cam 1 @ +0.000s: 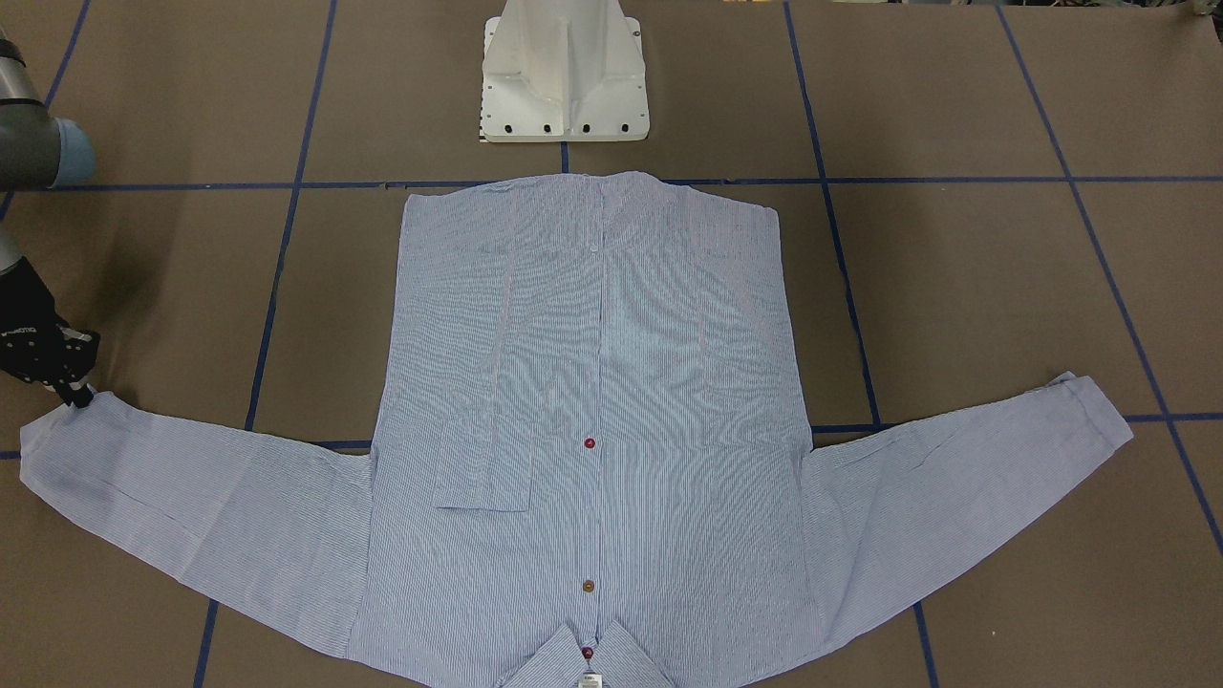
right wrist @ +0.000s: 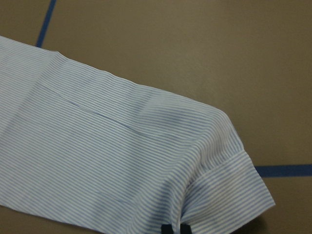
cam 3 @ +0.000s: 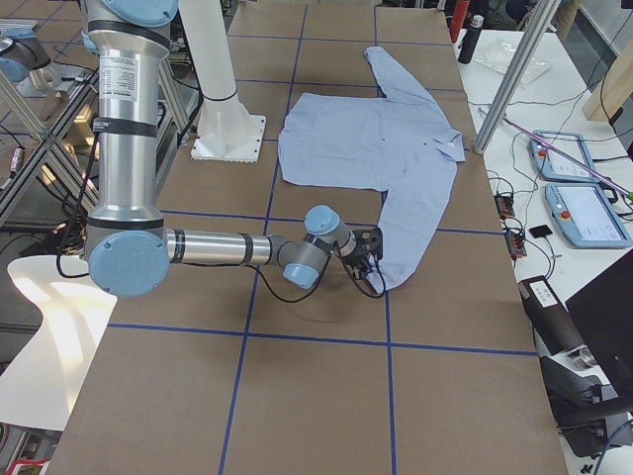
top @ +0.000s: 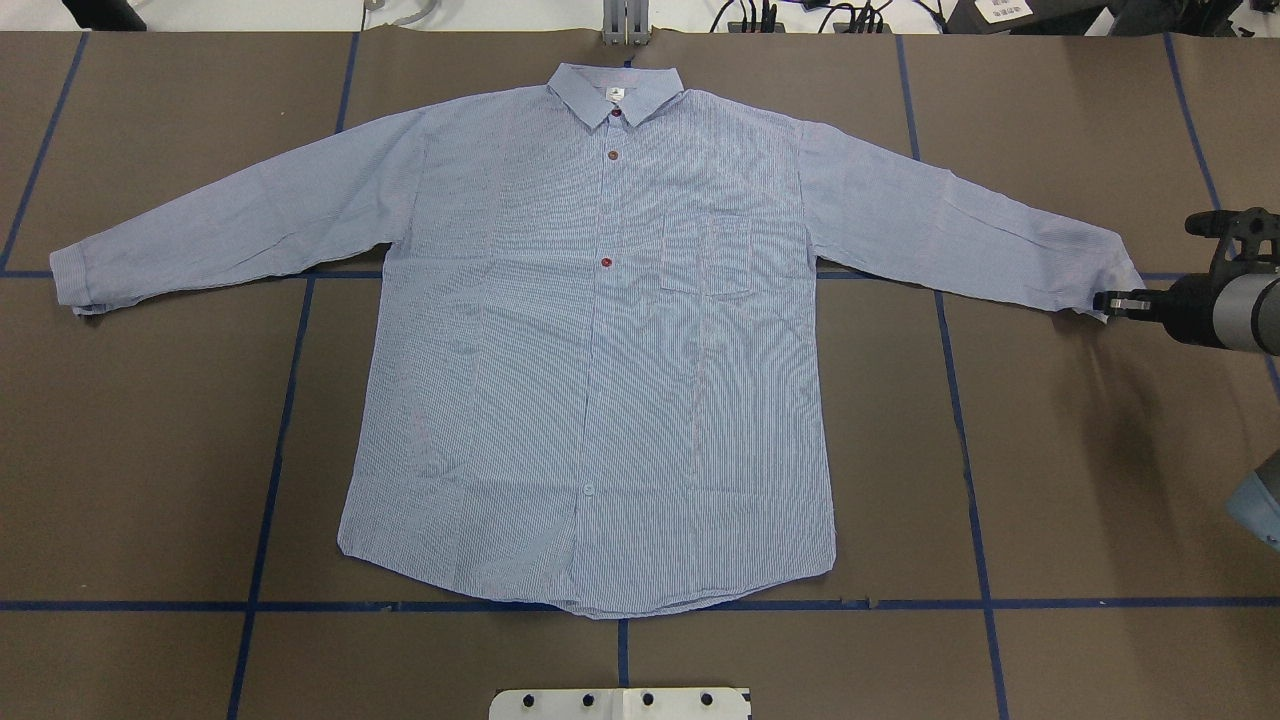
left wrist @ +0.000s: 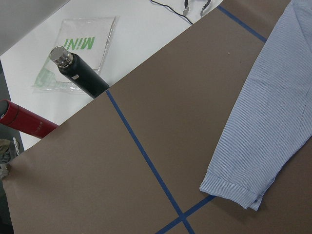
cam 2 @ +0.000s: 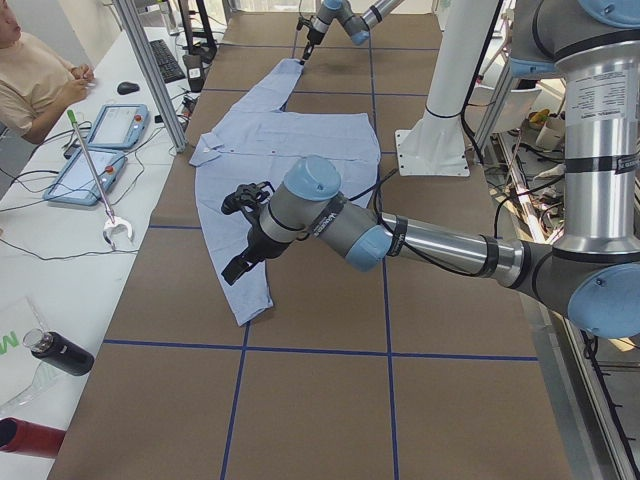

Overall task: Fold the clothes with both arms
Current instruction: 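Grasp the sleeve cuff nearest the right gripper with the right gripper, then fold the held sleeve across the shirt toward the collar with the right gripper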

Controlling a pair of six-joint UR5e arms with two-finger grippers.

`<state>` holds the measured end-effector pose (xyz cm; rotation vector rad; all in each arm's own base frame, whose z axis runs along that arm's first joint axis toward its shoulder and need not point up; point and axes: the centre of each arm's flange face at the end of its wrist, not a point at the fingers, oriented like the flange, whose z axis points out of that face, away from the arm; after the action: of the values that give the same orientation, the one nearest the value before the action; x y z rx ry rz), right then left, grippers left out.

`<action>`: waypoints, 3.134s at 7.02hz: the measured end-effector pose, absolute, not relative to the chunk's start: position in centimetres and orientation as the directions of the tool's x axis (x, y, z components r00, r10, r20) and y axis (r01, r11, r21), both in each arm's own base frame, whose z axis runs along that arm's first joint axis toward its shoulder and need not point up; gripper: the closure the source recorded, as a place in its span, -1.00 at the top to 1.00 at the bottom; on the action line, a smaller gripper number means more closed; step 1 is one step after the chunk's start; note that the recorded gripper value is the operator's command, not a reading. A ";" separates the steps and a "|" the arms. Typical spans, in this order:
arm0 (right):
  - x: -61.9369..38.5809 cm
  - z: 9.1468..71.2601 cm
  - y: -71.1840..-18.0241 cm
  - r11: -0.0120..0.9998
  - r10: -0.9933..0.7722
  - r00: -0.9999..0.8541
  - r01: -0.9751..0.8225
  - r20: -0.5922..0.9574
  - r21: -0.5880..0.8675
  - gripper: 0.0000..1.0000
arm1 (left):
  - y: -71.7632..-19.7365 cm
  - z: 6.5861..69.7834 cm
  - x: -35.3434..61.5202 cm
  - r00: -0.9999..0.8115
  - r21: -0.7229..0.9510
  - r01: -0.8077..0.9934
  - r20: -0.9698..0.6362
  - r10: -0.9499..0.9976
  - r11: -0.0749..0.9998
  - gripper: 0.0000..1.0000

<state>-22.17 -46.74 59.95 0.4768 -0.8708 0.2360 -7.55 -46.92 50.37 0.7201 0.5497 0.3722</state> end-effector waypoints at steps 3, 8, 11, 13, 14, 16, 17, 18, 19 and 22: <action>-31.7 41.2 -54.4 0.871 0.059 0.596 -0.423 0.801 0.251 -1.00 | -46.9 50.4 -7.5 0.797 0.704 -0.133 -0.343 0.498 0.698 1.00; -55.6 14.6 -57.2 0.778 0.184 0.589 -0.576 0.787 0.250 -1.00 | -47.1 50.5 -7.6 0.797 0.702 -0.131 -0.345 0.496 0.699 1.00; -64.4 8.7 -56.4 0.764 0.206 0.614 -0.588 0.762 0.267 0.42 | -46.9 50.8 -7.6 0.797 0.698 -0.132 -0.347 0.494 0.704 1.00; -68.1 6.0 -55.8 0.772 0.243 0.622 -0.589 0.744 0.240 1.00 | -46.9 50.8 -7.6 0.797 0.698 -0.132 -0.347 0.493 0.704 1.00; -69.1 4.4 -55.7 0.777 0.257 0.638 -0.583 0.726 0.237 0.99 | -46.9 50.8 -7.6 0.798 0.698 -0.132 -0.347 0.493 0.704 1.00; -69.6 2.0 -55.7 0.787 0.277 0.667 -0.571 0.692 0.235 1.00 | -46.9 50.9 -7.6 0.797 0.697 -0.132 -0.348 0.493 0.704 1.00; -69.4 2.3 -56.1 0.796 0.282 0.671 -0.562 0.685 0.223 1.00 | -46.9 50.9 -7.6 0.798 0.697 -0.132 -0.348 0.493 0.705 1.00; -68.4 3.7 -57.5 0.811 0.292 0.660 -0.554 0.692 0.187 1.00 | -46.9 50.9 -7.6 0.798 0.697 -0.131 -0.348 0.493 0.705 1.00; -66.8 5.9 -59.6 0.821 0.297 0.629 -0.553 0.718 0.144 1.00 | -46.9 50.9 -7.6 0.798 0.697 -0.131 -0.348 0.493 0.705 1.00; -55.8 11.1 -66.1 0.887 0.195 0.604 -0.445 0.773 0.124 1.00 | -47.2 50.7 -7.2 0.790 0.670 -0.024 -0.441 0.425 0.742 1.00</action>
<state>-55.85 -66.12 11.13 0.3207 -0.8462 0.3780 -7.22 -47.25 50.68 0.6997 0.6197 0.2642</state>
